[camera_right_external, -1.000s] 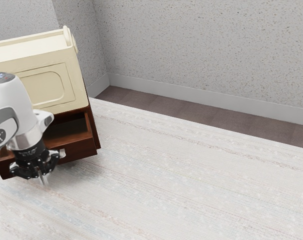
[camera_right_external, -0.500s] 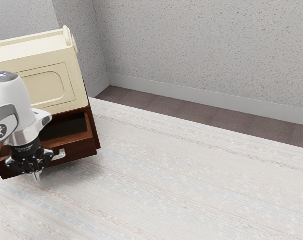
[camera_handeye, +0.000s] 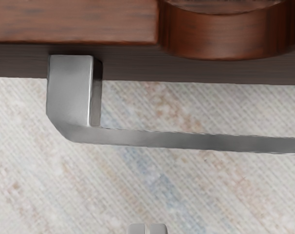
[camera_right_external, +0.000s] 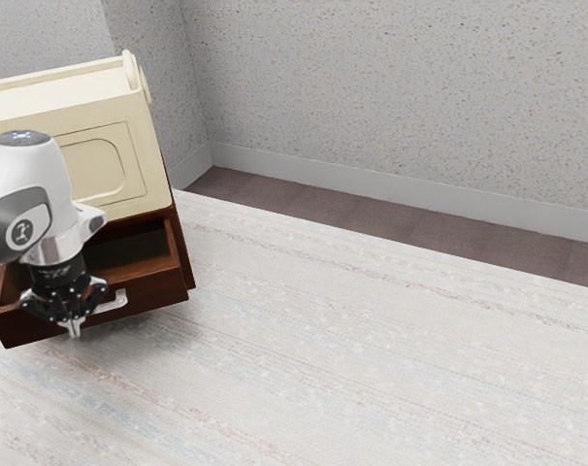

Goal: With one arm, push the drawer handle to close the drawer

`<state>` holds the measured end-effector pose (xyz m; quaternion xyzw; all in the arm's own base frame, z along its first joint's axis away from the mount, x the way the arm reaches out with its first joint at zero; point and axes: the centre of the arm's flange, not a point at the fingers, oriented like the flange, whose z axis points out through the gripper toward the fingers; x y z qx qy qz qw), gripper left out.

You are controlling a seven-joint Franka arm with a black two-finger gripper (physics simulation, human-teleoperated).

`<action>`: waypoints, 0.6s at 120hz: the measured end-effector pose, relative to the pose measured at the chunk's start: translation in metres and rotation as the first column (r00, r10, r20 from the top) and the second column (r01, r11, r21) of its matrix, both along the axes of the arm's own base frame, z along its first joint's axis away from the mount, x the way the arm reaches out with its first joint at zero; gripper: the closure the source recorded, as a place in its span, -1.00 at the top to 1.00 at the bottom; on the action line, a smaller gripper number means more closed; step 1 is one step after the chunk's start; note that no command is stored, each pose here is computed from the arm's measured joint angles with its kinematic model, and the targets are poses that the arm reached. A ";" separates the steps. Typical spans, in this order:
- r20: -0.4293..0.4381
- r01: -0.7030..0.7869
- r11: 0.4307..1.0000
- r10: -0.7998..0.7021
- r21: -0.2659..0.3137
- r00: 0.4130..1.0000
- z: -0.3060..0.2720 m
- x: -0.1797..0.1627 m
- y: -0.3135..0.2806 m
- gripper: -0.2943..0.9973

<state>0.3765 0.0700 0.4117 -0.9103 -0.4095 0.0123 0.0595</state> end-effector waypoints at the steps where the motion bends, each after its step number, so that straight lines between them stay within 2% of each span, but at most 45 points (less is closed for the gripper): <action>1: 0.000 0.001 1.000 -0.001 0.000 1.000 0.000 0.001 0.000 -0.67; 72: 0.007 0.053 0.998 -0.053 -0.021 0.999 -0.012 0.037 0.007 -0.67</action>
